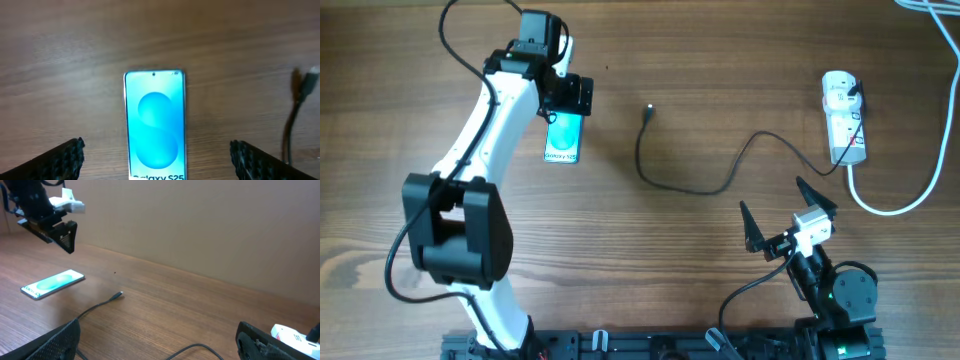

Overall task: Plug charger to phone and switch on socket
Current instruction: 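Reach the left gripper to the Galaxy S25 phone and grasp it, then lift the phone with the left gripper and tilt it upright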

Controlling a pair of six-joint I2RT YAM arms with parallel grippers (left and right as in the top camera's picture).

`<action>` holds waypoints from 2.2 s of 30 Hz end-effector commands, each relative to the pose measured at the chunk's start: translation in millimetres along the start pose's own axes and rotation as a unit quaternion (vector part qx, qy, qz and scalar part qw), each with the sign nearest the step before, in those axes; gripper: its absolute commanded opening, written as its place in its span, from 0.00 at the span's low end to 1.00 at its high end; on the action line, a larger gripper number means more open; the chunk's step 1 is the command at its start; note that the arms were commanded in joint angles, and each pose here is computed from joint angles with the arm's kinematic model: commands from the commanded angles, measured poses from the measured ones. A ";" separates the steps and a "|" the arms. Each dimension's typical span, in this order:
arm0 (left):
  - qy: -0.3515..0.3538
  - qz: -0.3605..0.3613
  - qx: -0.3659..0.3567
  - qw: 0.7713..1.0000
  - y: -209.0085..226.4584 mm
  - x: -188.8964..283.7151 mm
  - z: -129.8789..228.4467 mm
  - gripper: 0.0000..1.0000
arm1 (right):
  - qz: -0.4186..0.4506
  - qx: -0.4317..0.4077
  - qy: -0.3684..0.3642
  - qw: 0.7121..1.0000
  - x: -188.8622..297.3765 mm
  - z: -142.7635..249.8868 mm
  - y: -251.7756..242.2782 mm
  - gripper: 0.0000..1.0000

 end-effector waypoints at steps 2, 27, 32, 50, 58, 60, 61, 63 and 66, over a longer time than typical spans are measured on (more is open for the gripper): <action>0.078 -0.027 -0.002 0.997 7.8 -43.3 31.1 1.00 | 0.005 0.002 -0.004 1.000 0.6 -1.5 -1.8 1.00; 0.111 -0.037 0.010 0.993 8.9 -90.7 48.6 1.00 | 0.005 0.002 -0.004 1.000 0.6 -1.5 -1.8 1.00; 0.113 -0.037 0.010 0.993 9.1 -92.3 49.8 1.00 | 0.005 0.002 -0.004 1.000 0.6 -1.5 -1.8 0.99; 0.140 -0.017 0.037 0.989 3.0 -97.1 68.0 0.93 | 0.005 0.002 -0.004 1.000 0.6 -1.5 -1.8 1.00; 0.139 -0.019 0.037 0.989 3.7 -97.1 67.8 0.87 | 0.005 0.002 -0.004 1.000 0.6 -1.5 -1.8 1.00; 0.136 -0.022 0.036 0.990 4.8 -97.4 66.7 0.85 | 0.005 0.002 -0.004 1.000 0.6 -1.5 -1.8 1.00; 0.133 -0.027 0.036 0.990 6.3 -97.7 65.4 0.82 | 0.005 0.002 -0.004 1.000 0.6 -1.5 -1.8 1.00; 0.128 -0.034 0.035 0.991 8.6 -98.1 63.5 0.80 | 0.005 0.002 -0.004 1.000 0.6 -1.5 -1.8 1.00; 0.123 -0.034 0.035 0.991 8.5 -98.6 61.2 0.78 | 0.005 0.002 -0.004 1.000 0.6 -1.5 -1.8 1.00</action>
Point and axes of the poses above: each gripper's point midway between its finger pads, its own x axis back along the fingers, its own y axis along the line the jaws close on, z = x × y, the point moved 1 cm from there along x, back along the fingers, and after that the axes turned 12 degrees about x, right-handed, at the moved point
